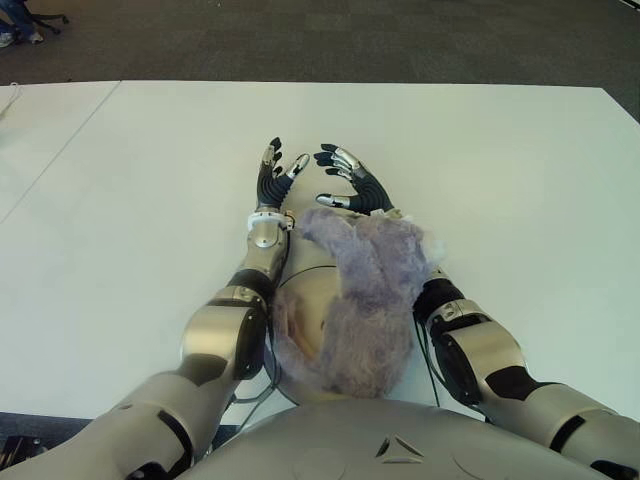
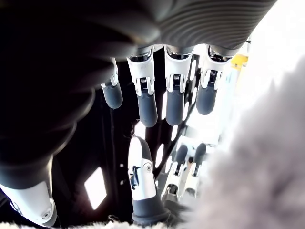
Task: Put the doll into the plate.
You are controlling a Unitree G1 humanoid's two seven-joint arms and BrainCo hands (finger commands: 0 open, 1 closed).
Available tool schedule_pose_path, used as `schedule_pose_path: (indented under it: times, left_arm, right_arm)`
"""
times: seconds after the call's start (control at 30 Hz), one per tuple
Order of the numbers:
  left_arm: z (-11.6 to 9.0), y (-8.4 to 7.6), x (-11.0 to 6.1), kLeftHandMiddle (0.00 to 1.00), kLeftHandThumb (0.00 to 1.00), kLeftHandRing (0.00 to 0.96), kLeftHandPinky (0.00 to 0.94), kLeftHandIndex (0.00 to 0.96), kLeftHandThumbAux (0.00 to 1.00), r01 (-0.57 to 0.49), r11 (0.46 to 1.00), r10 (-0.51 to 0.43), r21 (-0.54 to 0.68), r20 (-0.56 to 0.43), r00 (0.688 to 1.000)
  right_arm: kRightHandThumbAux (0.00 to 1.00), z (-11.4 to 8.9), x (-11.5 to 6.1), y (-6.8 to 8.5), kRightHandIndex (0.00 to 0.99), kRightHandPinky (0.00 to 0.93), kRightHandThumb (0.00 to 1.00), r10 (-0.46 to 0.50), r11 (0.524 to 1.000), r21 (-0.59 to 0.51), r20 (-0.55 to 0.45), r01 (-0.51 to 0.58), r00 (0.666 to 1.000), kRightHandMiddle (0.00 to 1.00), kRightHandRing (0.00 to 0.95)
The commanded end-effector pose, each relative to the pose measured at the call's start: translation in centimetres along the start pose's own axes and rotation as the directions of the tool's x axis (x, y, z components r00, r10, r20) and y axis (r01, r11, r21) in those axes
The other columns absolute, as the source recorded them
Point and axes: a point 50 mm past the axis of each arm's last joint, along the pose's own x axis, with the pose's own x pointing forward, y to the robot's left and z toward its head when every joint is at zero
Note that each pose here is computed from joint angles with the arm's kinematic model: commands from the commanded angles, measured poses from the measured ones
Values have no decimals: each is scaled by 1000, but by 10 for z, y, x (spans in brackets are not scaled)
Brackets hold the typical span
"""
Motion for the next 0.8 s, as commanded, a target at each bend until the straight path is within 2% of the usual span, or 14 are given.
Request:
schedule_pose_path:
  times: [0.03,0.4,0.8]
  left_arm:
    - [-94,2,-74,76,0,58,47,7,569,-12,1000,4,-15,-452,892]
    - [-94,2,-75,72,0,64,52,0,605,-29,999,6,-46,-444,896]
    - [-94,3,-74,62,0,61,72,0,633,-24,998,-7,-63,-445,895]
  right_arm:
    - [665,-6,-8,11,86,304,141,16,1000,10,-22,-16,1000,186,240]
    - [681,-5,-7,15,96,266,168,29,1000,8,-20,-28,999,176,225]
    - [665,-6,-7,23,108,233,146,34,999,2,-28,-34,999,168,201]
